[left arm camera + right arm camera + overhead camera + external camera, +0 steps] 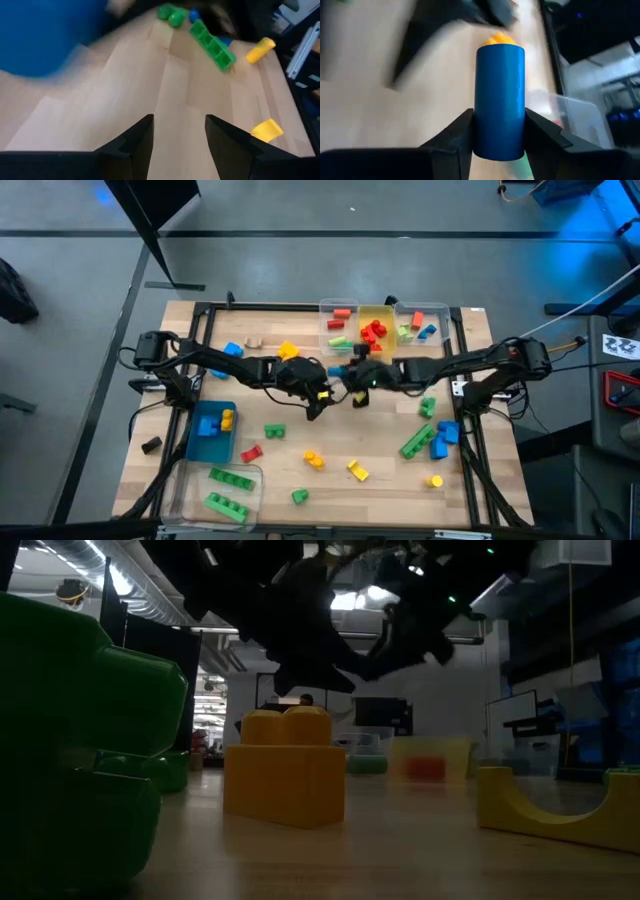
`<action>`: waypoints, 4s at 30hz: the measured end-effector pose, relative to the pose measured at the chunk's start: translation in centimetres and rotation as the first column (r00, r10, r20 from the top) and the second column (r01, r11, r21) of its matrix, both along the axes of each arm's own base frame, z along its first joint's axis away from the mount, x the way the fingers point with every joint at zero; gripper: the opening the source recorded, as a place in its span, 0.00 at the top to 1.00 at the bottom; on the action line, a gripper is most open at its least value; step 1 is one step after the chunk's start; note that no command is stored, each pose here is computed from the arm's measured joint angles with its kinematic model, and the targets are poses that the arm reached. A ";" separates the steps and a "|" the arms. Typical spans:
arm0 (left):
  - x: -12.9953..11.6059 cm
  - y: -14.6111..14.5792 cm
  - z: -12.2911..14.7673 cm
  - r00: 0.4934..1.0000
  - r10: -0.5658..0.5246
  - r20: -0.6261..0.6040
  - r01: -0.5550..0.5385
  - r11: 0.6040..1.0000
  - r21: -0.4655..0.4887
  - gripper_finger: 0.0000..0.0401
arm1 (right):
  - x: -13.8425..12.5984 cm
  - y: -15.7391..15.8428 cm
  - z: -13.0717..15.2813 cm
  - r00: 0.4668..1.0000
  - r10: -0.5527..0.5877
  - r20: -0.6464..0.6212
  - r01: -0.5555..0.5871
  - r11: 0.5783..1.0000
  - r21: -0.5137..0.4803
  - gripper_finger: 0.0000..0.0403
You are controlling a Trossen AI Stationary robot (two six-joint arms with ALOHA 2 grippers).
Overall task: Sort blocks by size
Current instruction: Put the blue cylindrical block into the top left transparent bin, then put the green 2 stud game piece into the yellow bin
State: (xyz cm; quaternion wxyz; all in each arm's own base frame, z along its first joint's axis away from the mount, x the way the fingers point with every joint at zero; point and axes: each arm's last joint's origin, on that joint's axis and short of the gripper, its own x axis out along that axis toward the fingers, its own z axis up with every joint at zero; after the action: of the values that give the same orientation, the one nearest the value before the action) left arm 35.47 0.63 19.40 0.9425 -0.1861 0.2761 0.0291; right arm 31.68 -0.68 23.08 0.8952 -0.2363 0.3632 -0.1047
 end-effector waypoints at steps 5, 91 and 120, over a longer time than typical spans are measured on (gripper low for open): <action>-1.0 0.2 1.5 1.000 0.008 -0.010 -0.008 1.000 0.003 0.58 | 0.0 -3.4 0.3 0.995 -0.096 0.002 0.096 0.995 -0.010 0.65; -7.8 -8.0 -1.6 0.748 -0.133 -0.650 0.286 0.948 0.136 0.58 | -3.4 9.7 2.6 0.963 0.260 0.079 -0.266 0.848 0.458 0.41; -3.8 -7.0 -2.8 0.889 -0.150 -0.432 0.212 0.972 0.098 0.87 | -7.6 17.7 2.4 0.927 0.374 0.036 -0.314 0.716 0.623 0.41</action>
State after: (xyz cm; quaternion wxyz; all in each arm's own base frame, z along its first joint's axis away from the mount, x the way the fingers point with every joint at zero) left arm 31.67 -6.34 16.57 0.8700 -0.0811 0.4864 0.0001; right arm 24.04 17.04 25.45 0.9083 0.0022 0.3678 0.1995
